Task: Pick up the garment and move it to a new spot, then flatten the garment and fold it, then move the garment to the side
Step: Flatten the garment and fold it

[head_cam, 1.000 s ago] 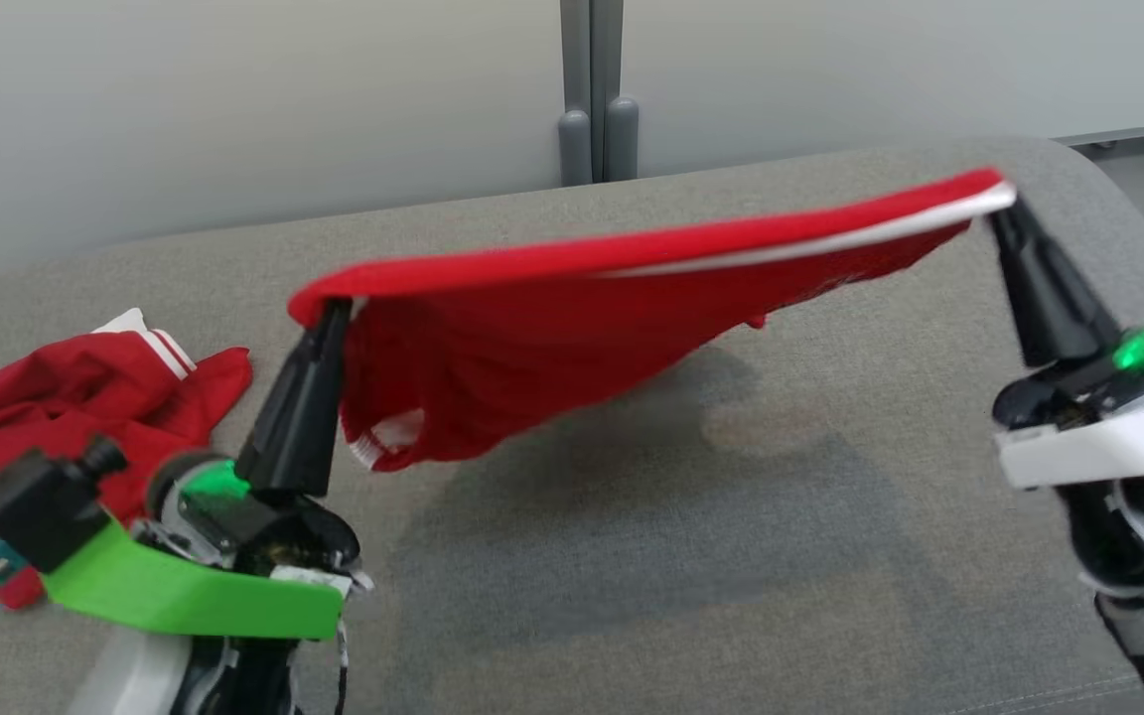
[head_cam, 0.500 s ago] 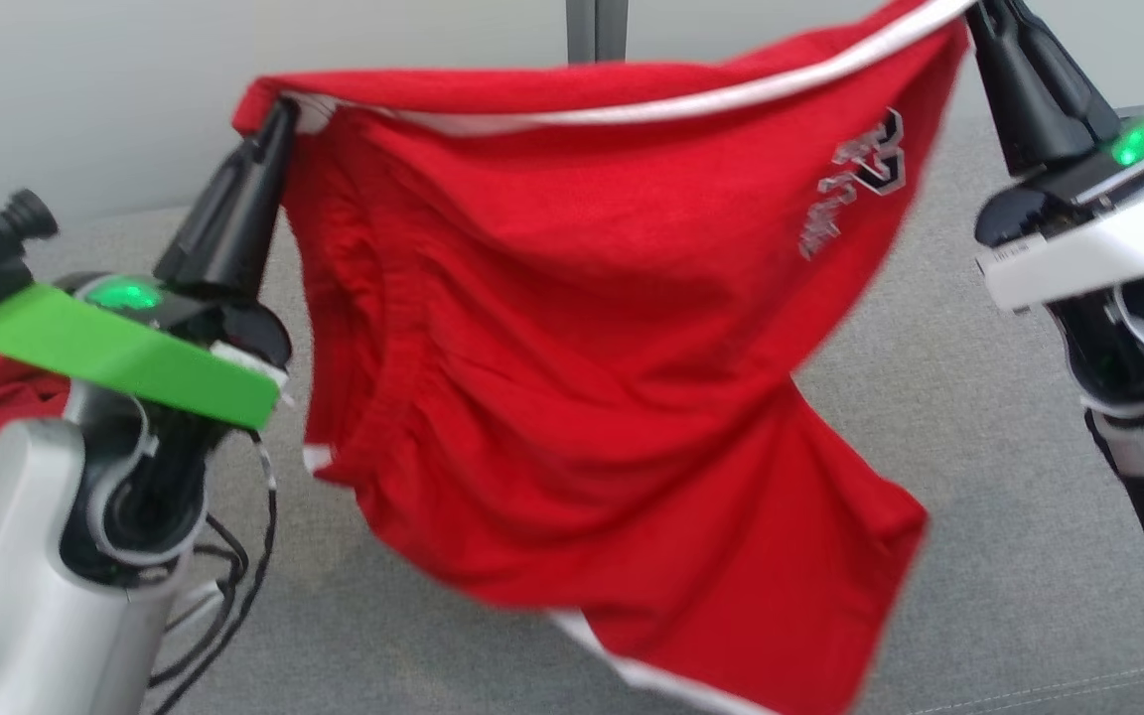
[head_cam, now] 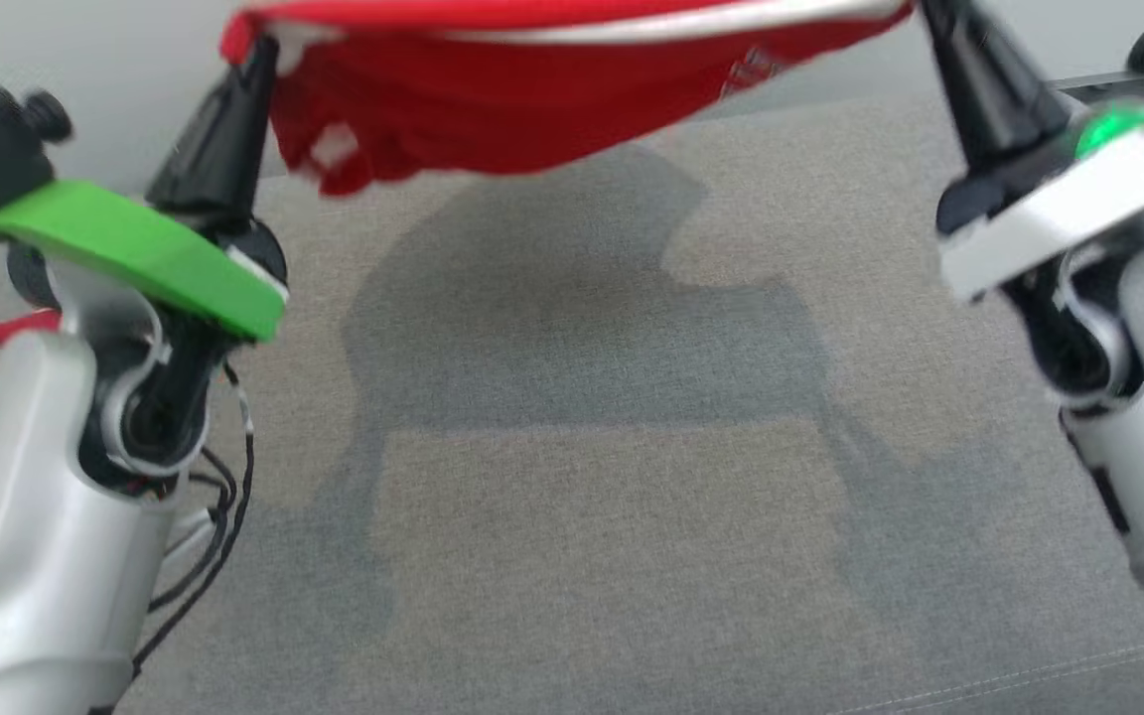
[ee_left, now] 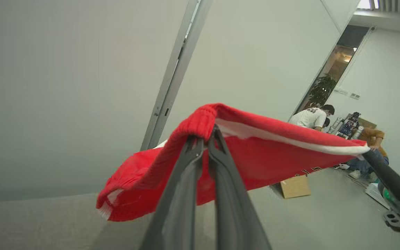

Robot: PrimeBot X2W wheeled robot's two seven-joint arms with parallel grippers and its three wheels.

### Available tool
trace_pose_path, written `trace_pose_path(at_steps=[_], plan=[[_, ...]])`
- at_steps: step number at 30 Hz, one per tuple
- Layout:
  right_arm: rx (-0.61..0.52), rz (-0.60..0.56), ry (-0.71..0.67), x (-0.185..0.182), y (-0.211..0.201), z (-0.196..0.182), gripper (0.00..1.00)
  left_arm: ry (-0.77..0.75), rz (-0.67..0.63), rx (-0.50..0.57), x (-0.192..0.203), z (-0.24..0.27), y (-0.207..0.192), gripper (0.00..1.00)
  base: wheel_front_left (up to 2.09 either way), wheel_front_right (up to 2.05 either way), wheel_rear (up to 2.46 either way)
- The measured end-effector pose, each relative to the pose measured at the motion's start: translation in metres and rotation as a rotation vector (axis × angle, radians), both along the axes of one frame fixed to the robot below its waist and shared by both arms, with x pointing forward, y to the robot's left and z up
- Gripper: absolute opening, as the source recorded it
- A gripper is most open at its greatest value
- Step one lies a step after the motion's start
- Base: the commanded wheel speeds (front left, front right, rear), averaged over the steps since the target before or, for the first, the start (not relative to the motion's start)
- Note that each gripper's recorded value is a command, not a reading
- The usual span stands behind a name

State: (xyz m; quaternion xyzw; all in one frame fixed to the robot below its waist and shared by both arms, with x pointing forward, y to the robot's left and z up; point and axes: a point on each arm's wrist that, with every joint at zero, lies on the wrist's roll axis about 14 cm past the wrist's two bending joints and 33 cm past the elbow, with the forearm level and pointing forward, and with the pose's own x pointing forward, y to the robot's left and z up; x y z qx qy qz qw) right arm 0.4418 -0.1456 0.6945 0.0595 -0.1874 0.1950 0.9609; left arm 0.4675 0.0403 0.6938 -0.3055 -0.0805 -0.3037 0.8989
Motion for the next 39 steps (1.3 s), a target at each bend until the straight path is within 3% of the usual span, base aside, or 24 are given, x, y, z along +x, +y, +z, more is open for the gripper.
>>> trace_pose_path(at_steps=[4, 6, 9, 15, 20, 27, 39], plan=[[0.026, 0.008, 0.315, -0.017, 0.004, -0.112, 0.0, 0.205, 0.0, 0.175, -0.001, -0.099, -0.005, 0.0, 0.0, 0.0, 0.0], [0.085, 0.04, 0.508, -0.044, 0.022, -0.176, 0.0, 0.357, -0.033, 0.234, -0.018, -0.163, -0.011, 0.0, 0.0, 0.0, 0.0], [0.119, 0.038, 0.616, -0.066, 0.028, -0.213, 0.0, 0.444, -0.077, 0.219, -0.034, -0.197, -0.021, 0.0, 0.0, 0.0, 0.0], [0.151, -0.02, 0.586, -0.064, 0.012, -0.216, 0.0, 0.45, -0.057, 0.129, -0.03, -0.205, -0.018, 0.0, 0.0, 0.0, 0.0], [0.104, -0.049, 0.522, -0.063, -0.004, -0.21, 0.0, 0.454, -0.017, 0.097, -0.046, -0.217, -0.004, 0.0, 0.0, 0.0, 0.0], [0.023, -0.013, 0.55, -0.082, -0.004, -0.223, 0.0, 0.443, 0.042, 0.065, -0.078, -0.22, 0.014, 0.0, 0.0, 0.0, 0.0], [-0.024, 0.127, 0.698, -0.133, 0.037, -0.26, 0.0, 0.547, 0.101, 0.116, -0.147, -0.255, 0.044, 0.0, 0.0, 0.0, 0.0]])
